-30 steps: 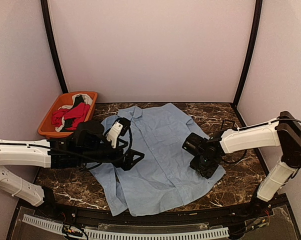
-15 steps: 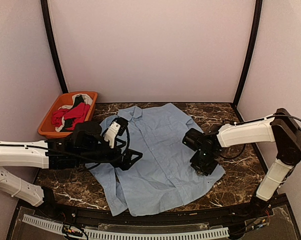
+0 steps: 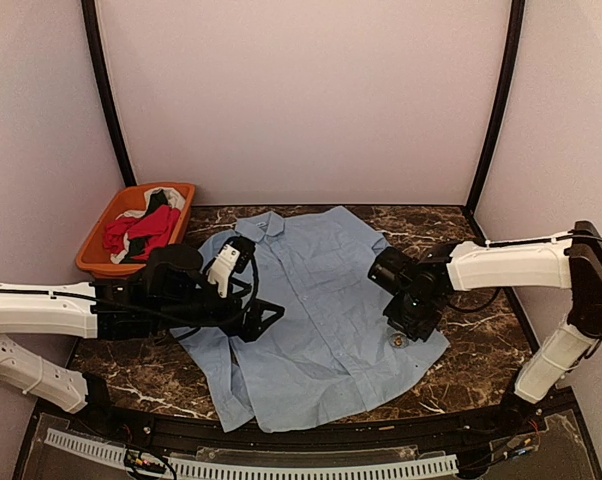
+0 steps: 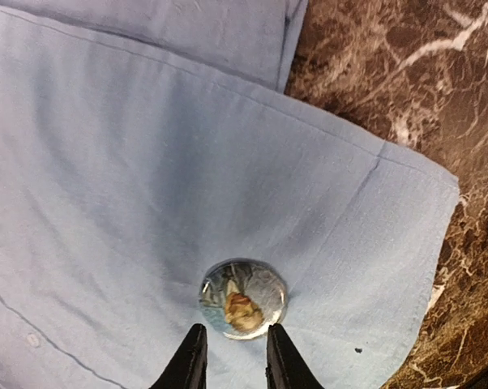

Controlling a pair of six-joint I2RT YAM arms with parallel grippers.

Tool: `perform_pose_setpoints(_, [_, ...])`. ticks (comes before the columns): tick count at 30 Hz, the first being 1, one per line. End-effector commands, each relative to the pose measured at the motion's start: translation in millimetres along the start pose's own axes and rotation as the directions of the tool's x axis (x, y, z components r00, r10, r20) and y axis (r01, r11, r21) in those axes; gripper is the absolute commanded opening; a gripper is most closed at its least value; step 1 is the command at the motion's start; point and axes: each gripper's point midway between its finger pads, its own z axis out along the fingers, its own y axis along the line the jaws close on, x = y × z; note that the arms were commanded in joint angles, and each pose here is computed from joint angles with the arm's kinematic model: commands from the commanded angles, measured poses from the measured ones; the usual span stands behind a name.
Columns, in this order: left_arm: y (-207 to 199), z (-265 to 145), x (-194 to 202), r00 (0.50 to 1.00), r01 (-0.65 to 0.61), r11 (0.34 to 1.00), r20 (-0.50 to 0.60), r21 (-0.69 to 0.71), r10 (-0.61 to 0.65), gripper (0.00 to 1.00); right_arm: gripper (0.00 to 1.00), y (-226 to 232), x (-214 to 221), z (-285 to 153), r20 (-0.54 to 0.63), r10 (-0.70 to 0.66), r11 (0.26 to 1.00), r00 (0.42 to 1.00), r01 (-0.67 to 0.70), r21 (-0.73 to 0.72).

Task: Pin the brooch onto the clothing
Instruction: Pick up the brooch from the flattened clothing.

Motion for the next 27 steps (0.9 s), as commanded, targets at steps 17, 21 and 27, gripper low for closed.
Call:
perform_pose_setpoints(17, [-7.9, 4.8, -0.2, 1.000, 0.027, 0.999, -0.008, 0.033, -0.027, 1.00, 0.68, -7.5, 15.4, -7.4, 0.115, 0.014, 0.998, 0.993, -0.006, -0.069])
perform_pose_setpoints(21, [-6.1, 2.5, -0.7, 1.000, 0.026, 0.999, -0.008, 0.024, -0.026, 1.00, 0.65, -12.3, 14.9, 5.7, 0.036, 0.009, 1.000, 0.999, -0.009, -0.002])
perform_pose_setpoints(27, [-3.1, 0.0, -1.4, 1.000, 0.025, 1.000, 0.000, 0.009, -0.025, 1.00, 0.57, 1.4, 24.0, 19.6, -0.065, -0.045, 0.999, 0.997, 0.046, 0.012])
